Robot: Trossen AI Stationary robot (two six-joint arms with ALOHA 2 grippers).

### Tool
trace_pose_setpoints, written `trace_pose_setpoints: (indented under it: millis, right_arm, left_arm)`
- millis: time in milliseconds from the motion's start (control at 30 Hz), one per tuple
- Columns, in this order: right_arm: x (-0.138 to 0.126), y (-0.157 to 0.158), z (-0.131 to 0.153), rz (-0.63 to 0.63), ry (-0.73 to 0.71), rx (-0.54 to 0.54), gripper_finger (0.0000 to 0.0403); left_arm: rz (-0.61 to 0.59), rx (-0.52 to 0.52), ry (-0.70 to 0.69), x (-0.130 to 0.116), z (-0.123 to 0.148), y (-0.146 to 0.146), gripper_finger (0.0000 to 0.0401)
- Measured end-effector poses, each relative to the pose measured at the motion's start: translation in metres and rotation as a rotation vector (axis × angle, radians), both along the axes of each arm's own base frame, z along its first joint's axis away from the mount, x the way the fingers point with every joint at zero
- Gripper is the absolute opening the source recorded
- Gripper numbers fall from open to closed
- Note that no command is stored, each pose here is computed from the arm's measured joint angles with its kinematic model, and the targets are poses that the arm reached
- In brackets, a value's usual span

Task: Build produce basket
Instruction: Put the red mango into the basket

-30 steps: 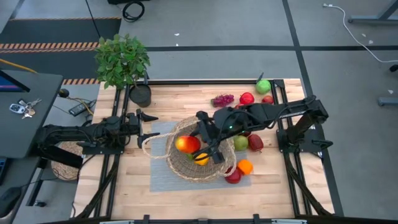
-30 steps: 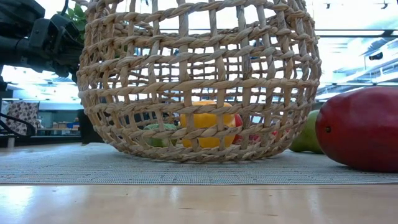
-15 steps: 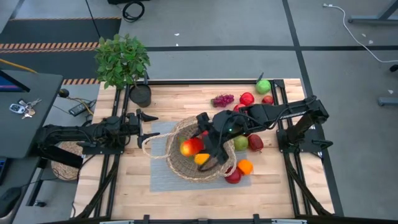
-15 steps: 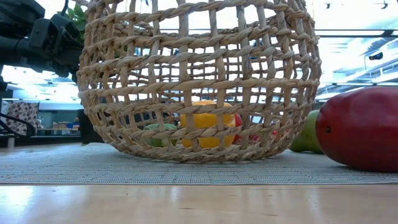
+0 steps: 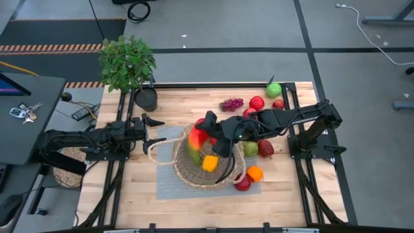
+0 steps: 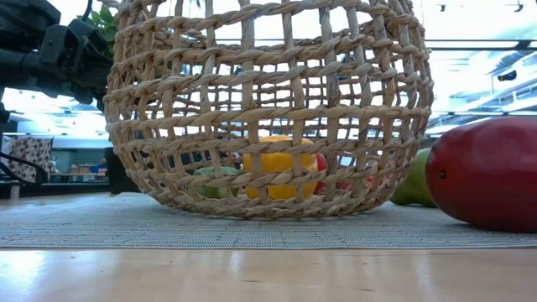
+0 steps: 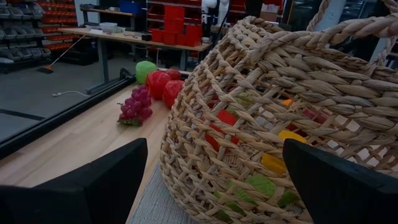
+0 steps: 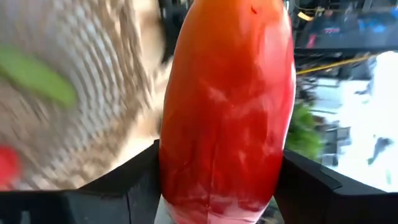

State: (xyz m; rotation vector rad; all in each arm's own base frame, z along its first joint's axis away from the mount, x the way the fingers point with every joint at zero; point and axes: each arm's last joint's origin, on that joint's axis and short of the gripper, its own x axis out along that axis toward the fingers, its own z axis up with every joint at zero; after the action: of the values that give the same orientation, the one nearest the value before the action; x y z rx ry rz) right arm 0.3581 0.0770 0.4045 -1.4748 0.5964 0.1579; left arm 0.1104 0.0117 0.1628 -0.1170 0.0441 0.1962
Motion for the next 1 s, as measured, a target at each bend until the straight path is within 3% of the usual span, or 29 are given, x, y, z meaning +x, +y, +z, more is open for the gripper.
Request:
trace_pose_setpoints:
  millis: [200,500,800,1000]
  right_arm:
    - [0.001,-0.002,0.003,0.033,0.032,-0.242,0.0261]
    - [0.007,-0.005,0.013,0.035,-0.07,-0.267,0.0261]
    - [-0.001,0.009,0.004,0.264,0.139,-0.613,0.0261]
    - [-0.003,0.017,0.004,0.309,0.159,-0.686,0.0261]
  left_arm:
    - [0.0,0.0,0.0,0.0,0.0,0.0,0.0382]
    - [0.0,0.0,0.0,0.0,0.0,0.0,0.0382]
    - [0.0,0.0,0.0,0.0,0.0,0.0,0.0382]
    - [0.0,0.0,0.0,0.0,0.0,0.0,0.0382]
